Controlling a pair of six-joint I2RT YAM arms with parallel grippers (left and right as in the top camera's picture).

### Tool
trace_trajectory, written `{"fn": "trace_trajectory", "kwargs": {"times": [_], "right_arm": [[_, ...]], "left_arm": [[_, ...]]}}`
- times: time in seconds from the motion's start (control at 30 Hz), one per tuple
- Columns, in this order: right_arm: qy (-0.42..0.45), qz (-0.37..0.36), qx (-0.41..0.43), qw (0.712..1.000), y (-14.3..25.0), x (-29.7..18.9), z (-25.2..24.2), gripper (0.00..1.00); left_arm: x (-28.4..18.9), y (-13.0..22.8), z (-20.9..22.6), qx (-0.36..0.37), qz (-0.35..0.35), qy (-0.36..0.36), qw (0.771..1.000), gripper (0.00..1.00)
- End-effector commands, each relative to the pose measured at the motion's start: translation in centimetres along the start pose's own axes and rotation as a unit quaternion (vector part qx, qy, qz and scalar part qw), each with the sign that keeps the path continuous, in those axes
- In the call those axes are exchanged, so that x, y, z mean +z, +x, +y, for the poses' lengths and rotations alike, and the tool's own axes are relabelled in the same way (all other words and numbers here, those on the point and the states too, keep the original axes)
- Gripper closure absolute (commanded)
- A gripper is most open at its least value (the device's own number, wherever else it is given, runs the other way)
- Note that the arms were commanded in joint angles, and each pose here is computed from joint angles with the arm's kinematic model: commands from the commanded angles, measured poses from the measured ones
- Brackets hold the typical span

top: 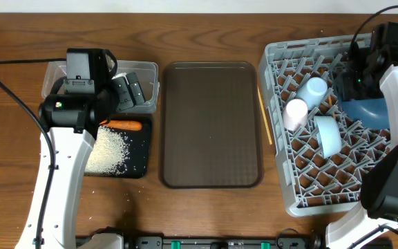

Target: Sort waste into correct bins and load items into the dishwasher rack

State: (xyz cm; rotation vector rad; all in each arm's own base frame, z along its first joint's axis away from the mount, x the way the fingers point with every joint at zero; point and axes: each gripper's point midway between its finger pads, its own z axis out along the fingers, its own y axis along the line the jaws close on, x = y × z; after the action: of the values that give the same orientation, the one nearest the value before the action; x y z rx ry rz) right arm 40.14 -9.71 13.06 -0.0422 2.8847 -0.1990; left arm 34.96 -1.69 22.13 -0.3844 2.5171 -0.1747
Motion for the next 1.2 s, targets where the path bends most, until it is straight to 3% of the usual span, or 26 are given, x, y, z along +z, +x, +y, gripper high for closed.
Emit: {"fn": "trace_trajectory", "kwargs": {"times": [0.0, 0.1, 0.2, 0.4, 0.63, 0.8, 0.93, 1.17], "right_arm": [[0.005, -0.010, 0.017, 1.000, -0.1, -0.6, -0.5, 0.38], [-0.012, -0.017, 0.049, 0.999, -0.4, -0.7, 0.3, 0.40], [-0.093, -0.035, 0.065, 0.993, -1.6, -1.3, 3.8, 0.44], [-0.228, -0.084, 0.006, 0.970, -3.8, -4.5, 12.1, 0.46], [-0.268, -0.146, -0.061, 0.950, -6.0, -7.9, 20.6, 0.50], [-0.249, -0.140, -0.106, 0.953, -5.3, -7.2, 26.3, 0.71], [-0.186, -0.121, -0.144, 0.964, -4.1, -4.7, 28.9, 0.90], [-0.054, -0.096, -0.111, 0.988, -3.3, -1.0, 27.7, 0.93]], "left_arm": [[-0.1, -0.3, 0.1, 0.003, -0.003, -0.001, 1.000, 0.02], [-0.1, -0.3, 0.1, 0.003, -0.003, -0.001, 1.000, 0.02], [-0.1, -0.3, 0.1, 0.003, -0.003, -0.001, 1.000, 0.02], [-0.1, -0.3, 0.1, 0.003, -0.003, -0.001, 1.000, 0.02], [-0.1, -0.3, 0.1, 0.003, -0.003, -0.001, 1.000, 0.02], [-0.1, -0.3, 0.1, 0.003, -0.003, -0.001, 1.000, 0.02], [-0.1, -0.3, 0.1, 0.003, -0.003, -0.001, 1.000, 0.02], [-0.1, -0.3, 0.1, 0.003, -0.003, -0.001, 1.000, 0.02]]}}
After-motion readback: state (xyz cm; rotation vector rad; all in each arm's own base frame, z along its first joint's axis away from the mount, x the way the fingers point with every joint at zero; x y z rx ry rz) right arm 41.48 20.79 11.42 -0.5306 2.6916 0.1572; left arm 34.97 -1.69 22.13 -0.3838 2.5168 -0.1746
